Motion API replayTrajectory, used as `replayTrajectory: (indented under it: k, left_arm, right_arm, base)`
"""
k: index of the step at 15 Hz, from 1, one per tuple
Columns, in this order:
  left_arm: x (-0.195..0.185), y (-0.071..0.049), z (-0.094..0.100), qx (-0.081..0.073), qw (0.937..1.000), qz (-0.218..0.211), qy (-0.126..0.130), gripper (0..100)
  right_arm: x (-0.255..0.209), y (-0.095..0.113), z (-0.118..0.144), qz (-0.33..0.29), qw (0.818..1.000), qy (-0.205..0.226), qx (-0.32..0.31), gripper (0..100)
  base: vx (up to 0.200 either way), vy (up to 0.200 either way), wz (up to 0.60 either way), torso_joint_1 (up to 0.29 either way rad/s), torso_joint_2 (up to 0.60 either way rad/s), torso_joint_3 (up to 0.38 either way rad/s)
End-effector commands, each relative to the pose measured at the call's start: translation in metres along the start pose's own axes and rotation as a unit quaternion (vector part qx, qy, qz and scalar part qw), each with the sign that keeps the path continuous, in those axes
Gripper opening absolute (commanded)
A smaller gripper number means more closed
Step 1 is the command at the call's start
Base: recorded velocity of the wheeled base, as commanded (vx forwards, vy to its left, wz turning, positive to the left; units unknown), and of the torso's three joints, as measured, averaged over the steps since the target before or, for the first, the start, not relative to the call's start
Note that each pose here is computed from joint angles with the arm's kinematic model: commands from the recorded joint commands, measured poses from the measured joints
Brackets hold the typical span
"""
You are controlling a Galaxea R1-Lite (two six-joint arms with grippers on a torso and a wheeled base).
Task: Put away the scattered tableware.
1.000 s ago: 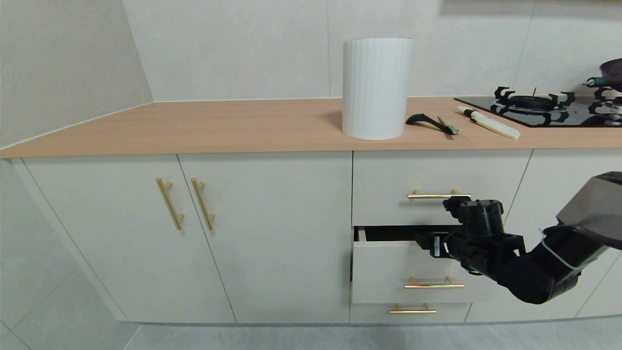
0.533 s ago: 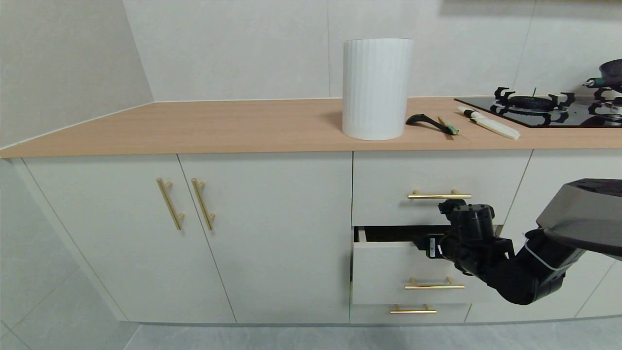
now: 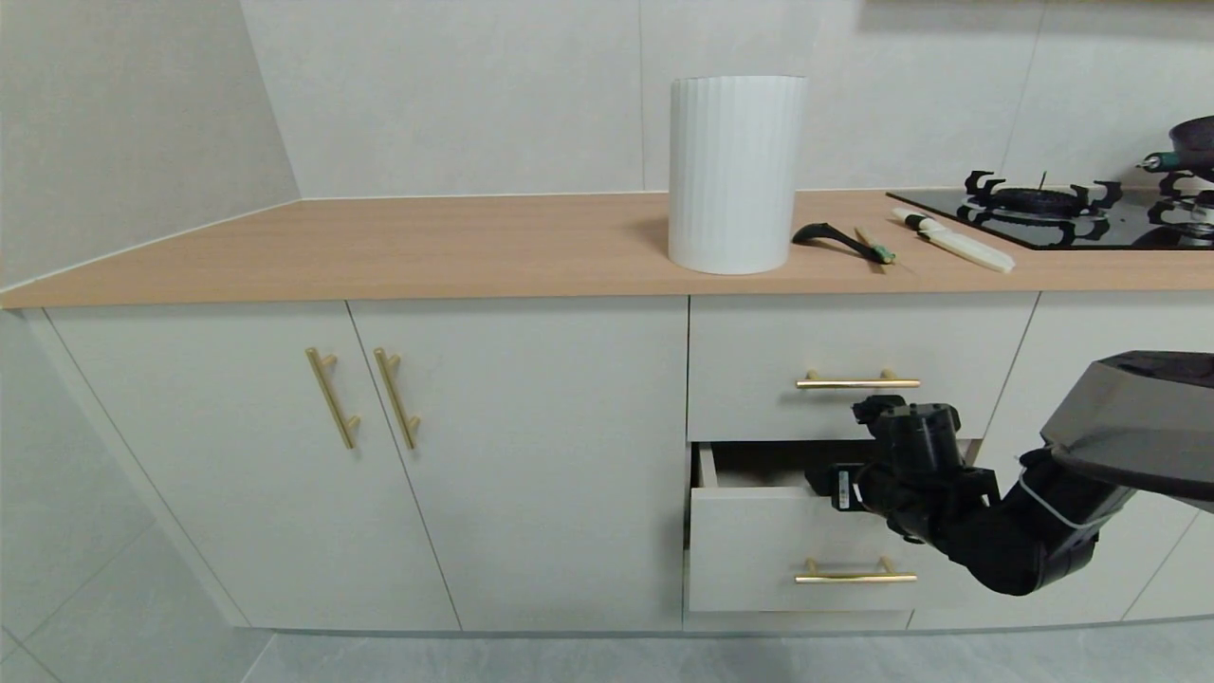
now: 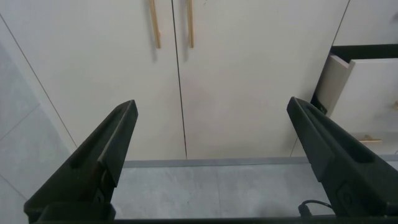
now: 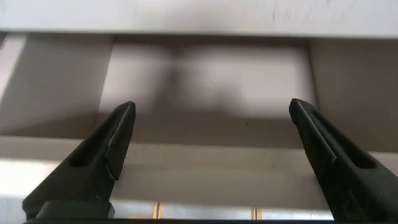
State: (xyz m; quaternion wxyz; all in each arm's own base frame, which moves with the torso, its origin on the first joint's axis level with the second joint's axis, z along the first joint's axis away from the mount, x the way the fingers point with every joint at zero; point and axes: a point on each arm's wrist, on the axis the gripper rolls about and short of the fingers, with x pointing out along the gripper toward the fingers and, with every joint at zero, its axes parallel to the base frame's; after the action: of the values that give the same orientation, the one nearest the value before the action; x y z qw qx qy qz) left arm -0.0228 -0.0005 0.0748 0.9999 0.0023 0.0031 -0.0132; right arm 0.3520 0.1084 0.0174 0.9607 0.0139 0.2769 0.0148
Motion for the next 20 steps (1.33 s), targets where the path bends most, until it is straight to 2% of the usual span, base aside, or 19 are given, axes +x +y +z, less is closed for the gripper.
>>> replayTrajectory:
  k: [1, 5, 6, 11, 16, 20]
  left_arm:
    - [0.000, 0.000, 0.000, 0.000, 1.0000, 0.000, 0.000, 100]
    - [0.000, 0.000, 0.000, 0.000, 1.0000, 0.000, 0.000, 100]
    - [0.000, 0.000, 0.000, 0.000, 1.0000, 0.000, 0.000, 100]
    - [0.000, 0.000, 0.000, 0.000, 1.0000, 0.000, 0.000, 100]
    - [0.000, 0.000, 0.000, 0.000, 1.0000, 0.000, 0.000, 100]
    - [0.000, 0.000, 0.000, 0.000, 1.0000, 0.000, 0.000, 100]
  right_arm:
    - [-0.005, 0.000, 0.003, 0.000, 1.000, 0.004, 0.000, 100]
    - [-0.017, -0.002, 0.009, -0.002, 1.000, 0.018, -0.003, 100]
    - [-0.039, -0.004, 0.016, -0.003, 0.998, 0.054, -0.014, 100]
    - [-0.071, -0.002, 0.021, 0.000, 0.993, 0.111, -0.037, 100]
    - [-0.085, 0.001, 0.012, -0.001, 0.982, 0.176, -0.072, 100]
    - [-0.094, 0.002, -0.002, -0.005, 0.963, 0.246, -0.113, 100]
  base:
    - [0.000, 0.000, 0.00, 0.000, 0.00, 0.000]
    - [0.000, 0.000, 0.00, 0.000, 0.00, 0.000]
    - [0.000, 0.000, 0.00, 0.000, 0.00, 0.000]
    - [0.000, 0.000, 0.00, 0.000, 0.00, 0.000]
    - [0.000, 0.000, 0.00, 0.000, 0.00, 0.000]
    - [0.000, 0.000, 0.00, 0.000, 0.00, 0.000]
